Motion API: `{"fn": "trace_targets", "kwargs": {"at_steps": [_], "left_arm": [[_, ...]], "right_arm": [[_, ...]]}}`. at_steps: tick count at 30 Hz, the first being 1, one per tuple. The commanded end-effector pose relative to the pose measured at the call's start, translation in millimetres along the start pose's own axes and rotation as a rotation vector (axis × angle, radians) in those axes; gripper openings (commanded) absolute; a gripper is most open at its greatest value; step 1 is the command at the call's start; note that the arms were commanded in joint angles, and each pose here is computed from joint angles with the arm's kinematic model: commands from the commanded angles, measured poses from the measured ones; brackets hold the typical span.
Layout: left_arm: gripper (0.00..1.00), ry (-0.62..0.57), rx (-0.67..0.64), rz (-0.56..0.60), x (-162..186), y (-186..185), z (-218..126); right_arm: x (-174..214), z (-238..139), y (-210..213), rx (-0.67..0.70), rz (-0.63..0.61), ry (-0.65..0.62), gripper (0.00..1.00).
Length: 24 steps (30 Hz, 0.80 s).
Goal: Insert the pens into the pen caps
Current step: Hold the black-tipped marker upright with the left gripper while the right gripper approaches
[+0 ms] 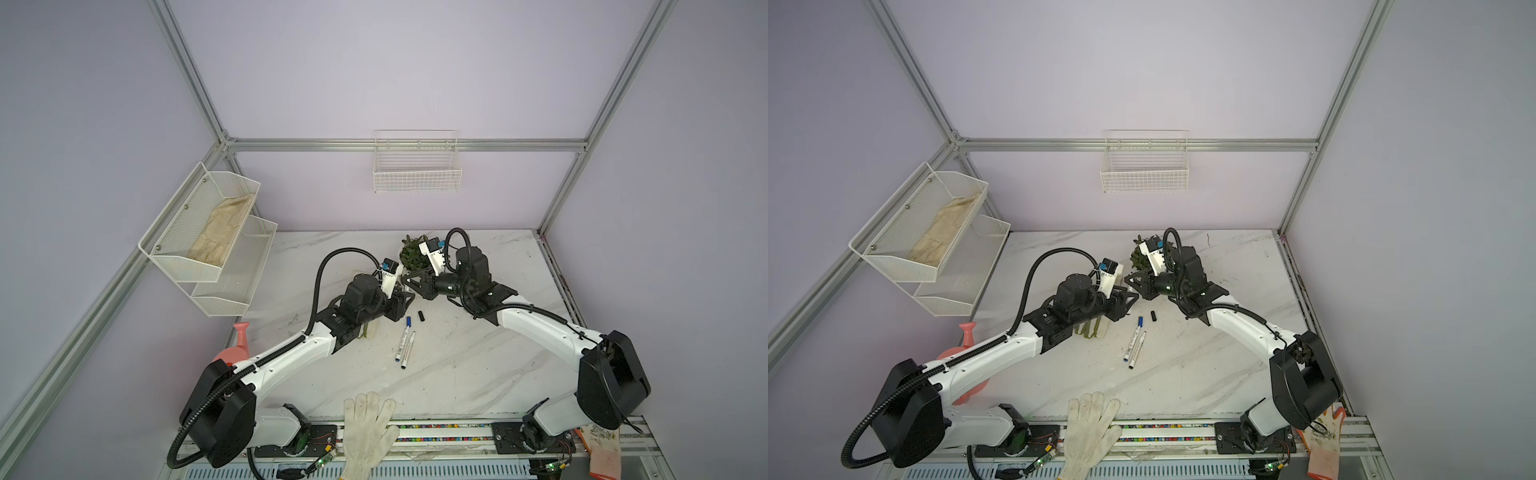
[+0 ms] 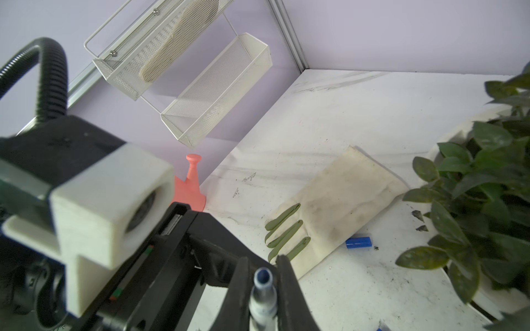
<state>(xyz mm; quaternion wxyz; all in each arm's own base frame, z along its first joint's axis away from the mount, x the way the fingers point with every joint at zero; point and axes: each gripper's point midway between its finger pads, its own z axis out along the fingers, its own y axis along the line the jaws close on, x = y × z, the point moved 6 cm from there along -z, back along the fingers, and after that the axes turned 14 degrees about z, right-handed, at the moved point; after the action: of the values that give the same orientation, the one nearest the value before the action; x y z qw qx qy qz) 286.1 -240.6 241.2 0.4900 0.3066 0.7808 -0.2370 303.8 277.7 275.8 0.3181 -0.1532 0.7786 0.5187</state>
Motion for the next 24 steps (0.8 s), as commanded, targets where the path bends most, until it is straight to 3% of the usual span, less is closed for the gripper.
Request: {"fn": "trace_targets", "kwargs": {"at_steps": [1,6,14,18,24], "left_arm": [[0.46,0.002,0.025,0.012,3,0,3],[0.41,-0.020,0.057,0.013,-2,-3,7],[0.00,-0.009,0.054,-0.043,4,4,0],[0.00,0.004,-0.074,-0.201,22,36,-7],[0.00,0.012,-0.291,-0.412,49,81,-24]], "right_arm": [[-3,2,4,-0.037,0.001,0.008,0.00],[-4,-1,1,-0.033,0.016,0.004,0.00],[-3,-5,-13,0.016,0.053,-0.003,0.00],[13,1,-36,0.177,0.035,0.067,0.27],[61,19,-57,0.364,-0.012,0.204,0.32]]}}
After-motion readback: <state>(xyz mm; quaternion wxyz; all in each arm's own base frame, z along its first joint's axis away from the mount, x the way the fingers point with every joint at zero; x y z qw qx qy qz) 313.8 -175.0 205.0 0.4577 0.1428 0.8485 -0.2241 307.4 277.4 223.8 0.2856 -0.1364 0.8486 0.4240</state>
